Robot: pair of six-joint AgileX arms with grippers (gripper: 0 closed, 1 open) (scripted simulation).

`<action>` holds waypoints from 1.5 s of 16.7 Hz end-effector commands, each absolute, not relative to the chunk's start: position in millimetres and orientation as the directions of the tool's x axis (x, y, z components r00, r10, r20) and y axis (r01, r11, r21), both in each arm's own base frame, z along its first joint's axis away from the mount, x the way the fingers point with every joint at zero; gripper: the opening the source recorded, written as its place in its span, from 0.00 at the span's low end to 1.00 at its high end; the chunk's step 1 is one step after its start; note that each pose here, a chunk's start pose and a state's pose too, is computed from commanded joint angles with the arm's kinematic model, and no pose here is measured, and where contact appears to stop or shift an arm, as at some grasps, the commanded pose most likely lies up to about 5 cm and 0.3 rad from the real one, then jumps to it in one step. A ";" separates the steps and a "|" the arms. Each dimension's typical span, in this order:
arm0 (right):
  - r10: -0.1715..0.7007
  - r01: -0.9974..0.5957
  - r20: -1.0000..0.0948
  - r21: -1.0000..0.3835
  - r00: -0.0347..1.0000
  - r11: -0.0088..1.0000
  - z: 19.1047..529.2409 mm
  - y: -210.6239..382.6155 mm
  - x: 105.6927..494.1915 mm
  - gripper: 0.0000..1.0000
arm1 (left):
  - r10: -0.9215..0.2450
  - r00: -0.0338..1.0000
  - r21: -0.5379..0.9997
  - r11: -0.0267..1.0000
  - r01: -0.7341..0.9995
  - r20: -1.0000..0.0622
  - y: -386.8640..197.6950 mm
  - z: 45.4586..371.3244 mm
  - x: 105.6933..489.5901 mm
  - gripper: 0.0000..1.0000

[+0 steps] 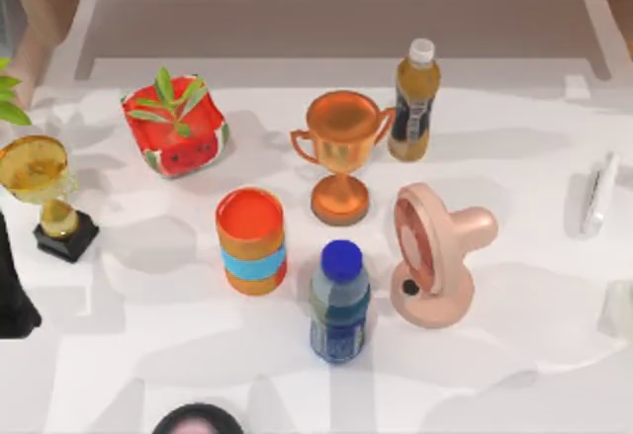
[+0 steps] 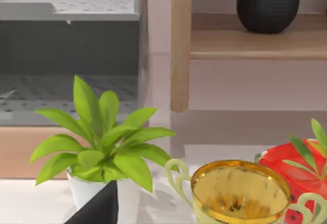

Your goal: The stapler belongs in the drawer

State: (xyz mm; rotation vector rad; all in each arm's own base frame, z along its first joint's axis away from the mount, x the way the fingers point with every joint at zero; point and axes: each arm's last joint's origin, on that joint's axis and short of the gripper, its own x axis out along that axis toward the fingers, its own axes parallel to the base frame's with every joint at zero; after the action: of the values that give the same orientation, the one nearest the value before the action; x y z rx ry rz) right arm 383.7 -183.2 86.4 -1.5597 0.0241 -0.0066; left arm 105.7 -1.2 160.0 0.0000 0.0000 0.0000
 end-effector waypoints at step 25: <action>-0.004 -0.013 -0.013 -1.000 1.000 0.012 84.3 -179.8 277.9 0.00 | 0.000 1.000 0.000 1.000 0.000 0.000 -1.2 160.0 105.7 1.00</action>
State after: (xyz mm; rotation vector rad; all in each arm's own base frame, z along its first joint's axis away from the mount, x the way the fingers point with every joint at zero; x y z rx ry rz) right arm 277.9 -179.8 84.3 -1.5587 0.0137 0.0067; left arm 105.7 -1.2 160.0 0.0000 0.0000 0.0000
